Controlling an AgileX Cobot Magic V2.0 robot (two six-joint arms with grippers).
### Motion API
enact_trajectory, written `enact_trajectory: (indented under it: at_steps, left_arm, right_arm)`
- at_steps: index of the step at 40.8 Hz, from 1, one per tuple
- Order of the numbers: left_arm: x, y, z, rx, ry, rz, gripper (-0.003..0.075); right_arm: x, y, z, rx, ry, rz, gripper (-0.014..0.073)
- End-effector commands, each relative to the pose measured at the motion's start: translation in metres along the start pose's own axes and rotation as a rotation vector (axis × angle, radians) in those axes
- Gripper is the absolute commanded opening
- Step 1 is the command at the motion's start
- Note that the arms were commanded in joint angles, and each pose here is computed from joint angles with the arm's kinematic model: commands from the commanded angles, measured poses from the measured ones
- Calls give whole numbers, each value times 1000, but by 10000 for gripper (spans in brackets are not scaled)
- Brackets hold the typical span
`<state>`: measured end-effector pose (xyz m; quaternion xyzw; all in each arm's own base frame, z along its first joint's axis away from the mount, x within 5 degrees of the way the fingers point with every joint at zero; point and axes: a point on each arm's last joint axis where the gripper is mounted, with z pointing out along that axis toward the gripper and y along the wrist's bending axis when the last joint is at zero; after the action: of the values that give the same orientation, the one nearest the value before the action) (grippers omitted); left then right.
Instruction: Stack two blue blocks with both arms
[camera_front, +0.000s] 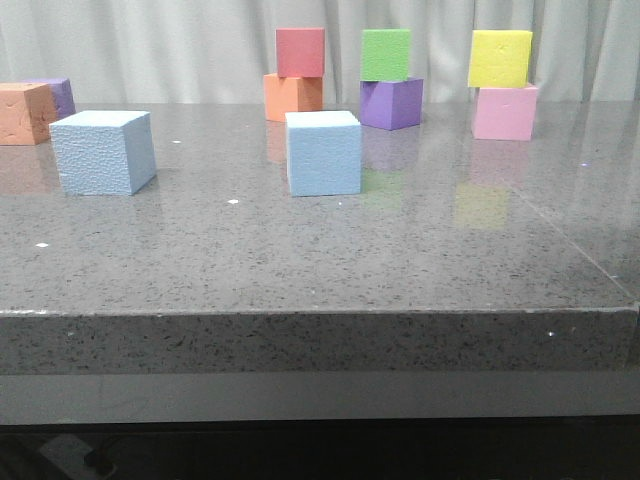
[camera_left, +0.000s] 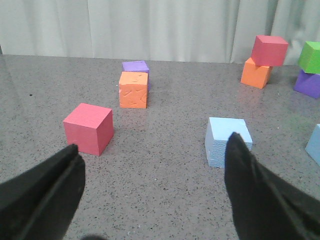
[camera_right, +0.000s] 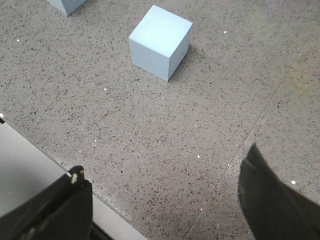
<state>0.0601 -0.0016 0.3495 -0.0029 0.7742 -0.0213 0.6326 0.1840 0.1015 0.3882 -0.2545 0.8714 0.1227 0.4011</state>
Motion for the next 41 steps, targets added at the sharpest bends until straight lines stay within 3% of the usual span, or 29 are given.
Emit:
enact_trajectory:
  at_steps: [1, 17, 34, 41]
  left_arm:
    - [-16, -1, -2, 4, -94, -1, 563]
    - [-16, -1, -2, 4, -94, -1, 563]
    - [-20, -3, -2, 36, -136, -52, 563]
    - [-27, -4, 1, 32, -149, 13, 563]
  right_arm:
    - [-1, 0, -19, 29, -184, -15, 603]
    - [45, 4, -44, 45, -300, -24, 603]
    - [51, 5, -44, 38, -250, -24, 603]
    - [51, 5, -44, 37, -249, -24, 603]
